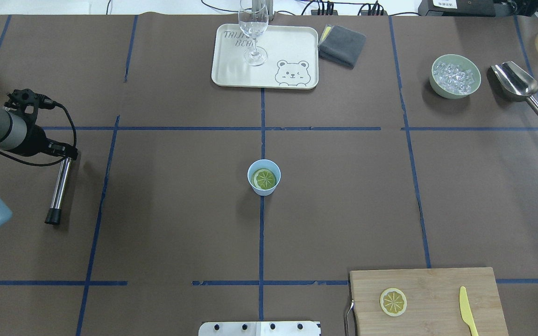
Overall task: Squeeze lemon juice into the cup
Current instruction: 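Reach the left gripper to the metal muddler and grasp it upright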
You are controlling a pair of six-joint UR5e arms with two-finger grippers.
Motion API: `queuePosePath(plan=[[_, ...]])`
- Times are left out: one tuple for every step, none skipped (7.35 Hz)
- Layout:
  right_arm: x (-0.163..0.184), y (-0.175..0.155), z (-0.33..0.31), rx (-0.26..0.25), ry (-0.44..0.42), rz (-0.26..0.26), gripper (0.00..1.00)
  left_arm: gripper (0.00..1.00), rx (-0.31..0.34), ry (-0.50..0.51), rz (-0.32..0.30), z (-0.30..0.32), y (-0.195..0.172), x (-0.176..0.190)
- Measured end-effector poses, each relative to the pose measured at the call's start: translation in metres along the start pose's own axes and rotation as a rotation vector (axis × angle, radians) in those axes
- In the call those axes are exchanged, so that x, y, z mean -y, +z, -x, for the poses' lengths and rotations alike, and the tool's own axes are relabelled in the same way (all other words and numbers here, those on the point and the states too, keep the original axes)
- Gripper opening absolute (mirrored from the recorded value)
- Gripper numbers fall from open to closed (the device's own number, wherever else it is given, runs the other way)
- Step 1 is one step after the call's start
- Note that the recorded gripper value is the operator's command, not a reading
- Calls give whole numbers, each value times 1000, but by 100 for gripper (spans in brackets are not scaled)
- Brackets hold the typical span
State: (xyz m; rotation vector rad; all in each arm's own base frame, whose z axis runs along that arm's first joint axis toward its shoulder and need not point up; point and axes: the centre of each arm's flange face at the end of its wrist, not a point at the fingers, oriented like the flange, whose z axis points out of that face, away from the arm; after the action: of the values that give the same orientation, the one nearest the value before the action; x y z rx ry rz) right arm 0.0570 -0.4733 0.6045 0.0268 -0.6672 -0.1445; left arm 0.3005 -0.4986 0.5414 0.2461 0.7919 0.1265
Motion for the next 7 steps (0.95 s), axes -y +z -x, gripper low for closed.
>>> queuePosePath(plan=[[0, 0, 0, 0, -1, 0, 100, 67, 1, 0, 3, 0, 2, -1], [0, 0, 0, 0, -2, 0, 100, 67, 1, 0, 6, -1, 3, -2], [0, 0, 0, 0, -2, 0, 100, 59, 0, 3, 10, -3, 5, -3], [0, 0, 0, -1, -2, 0, 100, 30, -1, 7, 13, -5, 7, -5], [0, 0, 0, -1, -3, 0, 100, 0, -3, 10, 16, -7, 8, -6], [0, 0, 0, -2, -5, 0, 100, 0, -5, 14, 16, -9, 8, -6], [0, 0, 0, -2, -6, 0, 100, 0, -9, 20, 13, -12, 7, -4]])
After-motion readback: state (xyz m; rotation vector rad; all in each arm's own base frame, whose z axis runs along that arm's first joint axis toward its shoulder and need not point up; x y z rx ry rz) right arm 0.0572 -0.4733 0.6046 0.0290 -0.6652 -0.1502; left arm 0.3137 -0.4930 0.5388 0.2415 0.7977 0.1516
